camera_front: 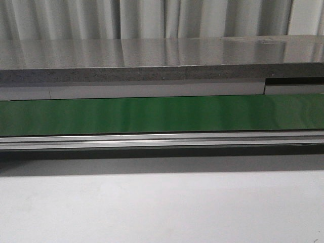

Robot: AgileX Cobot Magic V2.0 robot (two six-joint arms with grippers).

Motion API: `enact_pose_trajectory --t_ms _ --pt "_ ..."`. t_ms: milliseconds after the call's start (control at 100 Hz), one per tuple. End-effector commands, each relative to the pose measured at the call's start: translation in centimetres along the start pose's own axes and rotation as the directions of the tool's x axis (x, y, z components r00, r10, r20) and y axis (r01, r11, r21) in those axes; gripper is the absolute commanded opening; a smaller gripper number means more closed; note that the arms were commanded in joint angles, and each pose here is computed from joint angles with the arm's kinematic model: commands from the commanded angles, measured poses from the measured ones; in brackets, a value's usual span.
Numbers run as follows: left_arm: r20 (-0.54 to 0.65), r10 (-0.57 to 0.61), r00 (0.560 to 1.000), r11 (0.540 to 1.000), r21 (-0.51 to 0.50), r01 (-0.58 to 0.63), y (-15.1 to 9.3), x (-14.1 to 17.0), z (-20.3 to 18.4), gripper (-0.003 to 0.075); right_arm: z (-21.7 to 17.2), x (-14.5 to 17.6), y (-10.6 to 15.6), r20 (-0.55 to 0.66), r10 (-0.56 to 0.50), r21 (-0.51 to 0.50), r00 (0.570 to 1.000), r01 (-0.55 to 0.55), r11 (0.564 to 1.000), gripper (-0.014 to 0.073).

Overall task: Move button from left to right
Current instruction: 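Lift the button off the belt and lower it into the green tray, then open the right gripper and raise it away from the button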

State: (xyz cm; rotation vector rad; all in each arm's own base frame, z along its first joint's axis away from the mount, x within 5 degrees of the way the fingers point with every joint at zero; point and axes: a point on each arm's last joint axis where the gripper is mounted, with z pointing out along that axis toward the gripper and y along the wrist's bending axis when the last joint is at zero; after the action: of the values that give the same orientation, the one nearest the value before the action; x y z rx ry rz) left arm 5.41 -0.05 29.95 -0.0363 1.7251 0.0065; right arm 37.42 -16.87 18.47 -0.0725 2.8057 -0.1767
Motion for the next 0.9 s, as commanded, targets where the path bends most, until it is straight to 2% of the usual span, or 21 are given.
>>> enact_pose_trajectory --t_ms 0,230,310,730,890 --pt "0.093 -0.016 0.995 1.0 0.007 0.015 0.0 -1.5 -0.2 -0.002 -2.7 -1.2 -0.7 0.091 -0.001 0.041 0.996 -0.003 0.999 0.0134" --pt "0.093 -0.016 0.995 1.0 0.007 0.015 0.0 -1.5 -0.2 -0.002 -2.7 -1.2 -0.7 0.095 -0.001 0.044 0.995 -0.003 0.999 0.0403" --pt "0.093 -0.016 0.995 1.0 0.007 0.015 0.0 -1.5 -0.2 -0.002 -2.7 -1.2 -0.7 0.095 -0.003 0.045 0.995 -0.002 0.999 0.045" --pt "0.093 -0.016 0.995 1.0 0.007 0.015 0.0 -1.5 -0.2 -0.002 -3.1 -1.1 -1.1 0.082 -0.031 0.092 0.996 0.023 0.995 0.0459" --pt "0.093 -0.016 0.995 1.0 0.007 0.015 0.0 -1.5 -0.2 -0.002 -5.2 -1.9 -1.5 0.142 -0.008 0.126 0.99 -0.01 0.992 0.0459"
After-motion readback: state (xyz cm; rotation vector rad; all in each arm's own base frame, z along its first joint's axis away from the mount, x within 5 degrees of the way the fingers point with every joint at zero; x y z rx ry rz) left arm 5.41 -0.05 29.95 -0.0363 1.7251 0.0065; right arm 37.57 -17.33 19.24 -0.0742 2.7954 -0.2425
